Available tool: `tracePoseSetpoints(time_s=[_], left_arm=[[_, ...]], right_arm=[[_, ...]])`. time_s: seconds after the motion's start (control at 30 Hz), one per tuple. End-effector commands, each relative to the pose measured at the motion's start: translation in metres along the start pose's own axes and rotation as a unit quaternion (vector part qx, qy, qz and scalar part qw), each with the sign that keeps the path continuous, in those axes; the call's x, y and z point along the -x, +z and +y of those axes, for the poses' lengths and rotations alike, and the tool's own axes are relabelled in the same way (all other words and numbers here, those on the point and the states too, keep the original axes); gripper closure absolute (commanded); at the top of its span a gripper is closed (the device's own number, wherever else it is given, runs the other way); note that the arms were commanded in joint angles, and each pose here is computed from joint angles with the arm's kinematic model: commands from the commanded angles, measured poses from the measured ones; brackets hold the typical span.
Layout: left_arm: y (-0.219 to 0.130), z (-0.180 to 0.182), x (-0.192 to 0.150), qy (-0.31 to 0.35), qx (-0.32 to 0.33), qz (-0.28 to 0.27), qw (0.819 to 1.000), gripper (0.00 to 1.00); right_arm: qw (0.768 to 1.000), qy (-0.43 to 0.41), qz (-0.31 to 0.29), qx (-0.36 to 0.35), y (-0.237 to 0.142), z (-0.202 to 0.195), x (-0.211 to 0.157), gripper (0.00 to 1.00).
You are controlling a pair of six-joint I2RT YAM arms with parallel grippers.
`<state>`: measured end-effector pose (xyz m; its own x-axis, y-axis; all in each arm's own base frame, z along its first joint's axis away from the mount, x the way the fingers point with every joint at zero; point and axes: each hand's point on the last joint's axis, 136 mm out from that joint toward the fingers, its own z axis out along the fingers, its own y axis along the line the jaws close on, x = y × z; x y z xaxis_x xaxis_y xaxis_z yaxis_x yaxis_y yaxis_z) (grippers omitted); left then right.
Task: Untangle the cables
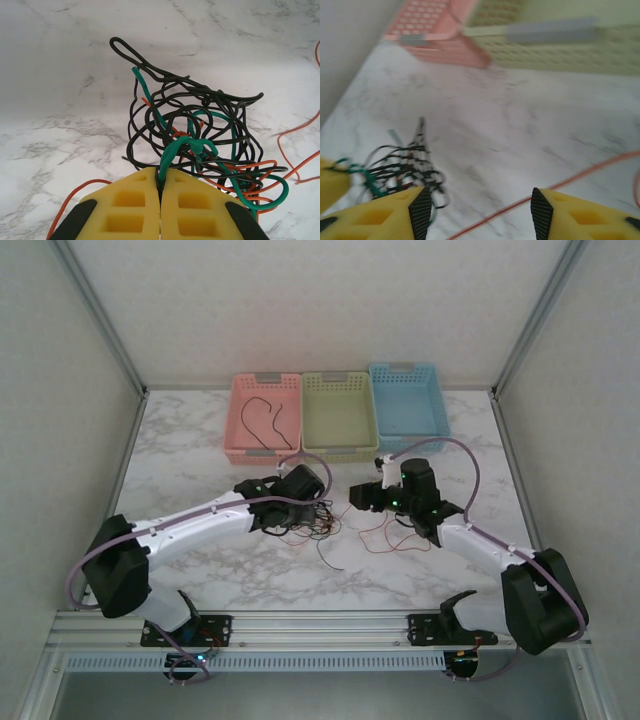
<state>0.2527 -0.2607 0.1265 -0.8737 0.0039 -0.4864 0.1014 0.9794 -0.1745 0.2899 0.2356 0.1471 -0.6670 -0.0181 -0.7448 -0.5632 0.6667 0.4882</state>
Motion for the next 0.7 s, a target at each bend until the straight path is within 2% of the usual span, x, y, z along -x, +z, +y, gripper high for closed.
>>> tracePoseSetpoints(time_s=[0.0, 0.13, 0.27, 0.53, 0.67], left_arm=[[-0.007, 0.016, 0.004, -0.009, 0.016, -0.014, 1.0, 1.0], [-0.011, 0.017, 0.005, -0.013, 0.011, -0.02, 1.0, 1.0], [-0.013, 0.015, 0.007, -0.015, 0.003, -0.024, 1.0, 1.0], [-0.024, 0.017, 0.012, -0.013, -0.001, -0.033, 0.999, 1.0], [-0.03, 0.02, 0.014, -0.014, -0.002, -0.041, 0.999, 1.0]], right_arm=[[0.996, -0.049, 0.005, 0.072, -0.001, 0.041, 0.001, 0.42], [0.992, -0.058, 0.059, 0.1, 0.013, 0.061, -0.024, 0.42], [0.987, -0.062, 0.087, 0.122, 0.026, 0.073, -0.038, 0.41], [0.983, -0.052, 0.123, 0.123, 0.05, 0.069, -0.052, 0.42], [0.981, -0.045, 0.139, 0.131, 0.054, 0.07, -0.056, 0.48]])
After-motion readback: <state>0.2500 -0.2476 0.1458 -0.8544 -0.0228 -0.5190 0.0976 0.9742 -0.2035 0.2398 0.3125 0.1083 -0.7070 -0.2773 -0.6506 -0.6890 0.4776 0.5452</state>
